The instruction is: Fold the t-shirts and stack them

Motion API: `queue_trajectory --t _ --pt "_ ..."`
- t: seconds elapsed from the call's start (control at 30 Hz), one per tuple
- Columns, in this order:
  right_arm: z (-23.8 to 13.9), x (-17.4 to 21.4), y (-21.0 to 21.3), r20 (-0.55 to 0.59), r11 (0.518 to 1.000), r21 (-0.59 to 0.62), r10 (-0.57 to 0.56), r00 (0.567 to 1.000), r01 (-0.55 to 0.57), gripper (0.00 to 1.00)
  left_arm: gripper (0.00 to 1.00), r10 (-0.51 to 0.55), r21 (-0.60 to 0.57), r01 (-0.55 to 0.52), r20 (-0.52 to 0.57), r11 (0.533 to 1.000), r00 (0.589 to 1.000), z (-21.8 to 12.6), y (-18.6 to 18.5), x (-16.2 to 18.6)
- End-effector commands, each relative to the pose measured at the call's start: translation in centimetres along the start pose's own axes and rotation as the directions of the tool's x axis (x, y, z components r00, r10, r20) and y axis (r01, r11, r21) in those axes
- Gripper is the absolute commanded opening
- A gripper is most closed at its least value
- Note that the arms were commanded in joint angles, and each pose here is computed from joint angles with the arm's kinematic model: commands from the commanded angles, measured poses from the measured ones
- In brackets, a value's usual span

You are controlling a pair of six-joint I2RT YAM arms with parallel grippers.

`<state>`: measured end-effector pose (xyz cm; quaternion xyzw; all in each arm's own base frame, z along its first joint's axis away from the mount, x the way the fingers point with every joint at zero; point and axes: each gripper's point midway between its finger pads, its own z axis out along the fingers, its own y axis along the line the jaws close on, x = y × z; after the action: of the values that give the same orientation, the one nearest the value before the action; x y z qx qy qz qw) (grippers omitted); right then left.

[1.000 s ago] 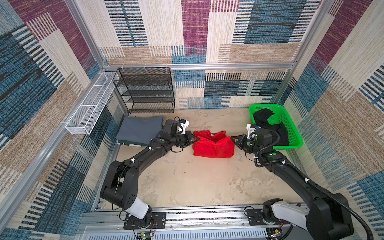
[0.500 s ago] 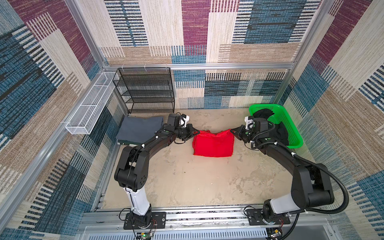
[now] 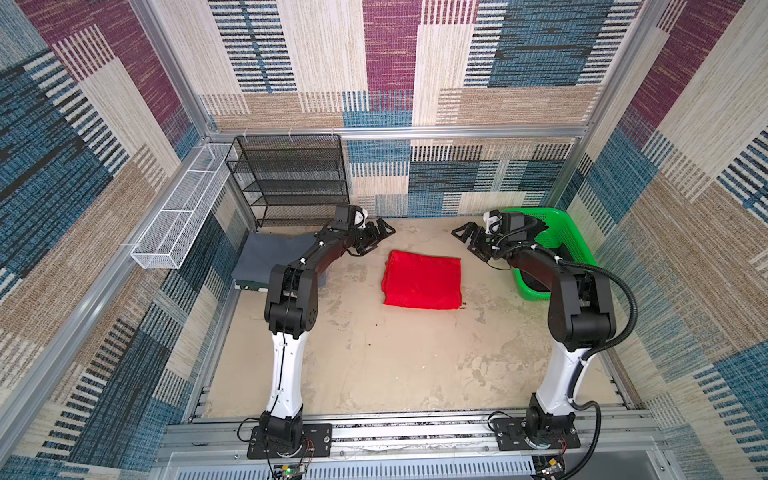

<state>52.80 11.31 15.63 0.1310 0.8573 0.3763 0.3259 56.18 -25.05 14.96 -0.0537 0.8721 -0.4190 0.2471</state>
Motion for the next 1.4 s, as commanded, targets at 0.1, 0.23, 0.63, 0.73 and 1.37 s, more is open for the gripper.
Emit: queue_trajectory --t 0.1,0.23,0.63,0.73,1.37 --pt "-1.8 1.3 -1.0 0.009 0.995 0.081 -0.061 0.998 0.06 0.99 0.99 0.082 -0.069 -0.083 -0.013 0.994 0.997 -2.6 -0.1 1.8" --pt "-3.6 2.4 -0.2 0.031 0.996 0.053 -0.078 0.996 0.077 0.99 0.98 0.076 -0.069 -0.078 -0.02 0.995 0.997 -3.7 0.3 3.7" --pt "-10.9 4.8 3.2 0.142 0.989 0.019 -0.15 0.978 0.149 0.99 0.86 0.042 -0.18 -0.076 -0.186 0.981 0.982 -2.4 4.9 12.4" --pt "-11.7 5.6 3.2 0.155 0.99 0.013 -0.143 0.978 0.143 0.99 0.82 0.051 -0.222 -0.099 -0.211 0.97 0.976 -1.7 5.9 13.5" --pt "-14.0 8.0 1.8 0.181 0.991 0.065 -0.131 0.975 0.121 0.98 0.29 0.129 -0.354 -0.251 -0.335 0.901 0.933 1.7 7.1 14.8"
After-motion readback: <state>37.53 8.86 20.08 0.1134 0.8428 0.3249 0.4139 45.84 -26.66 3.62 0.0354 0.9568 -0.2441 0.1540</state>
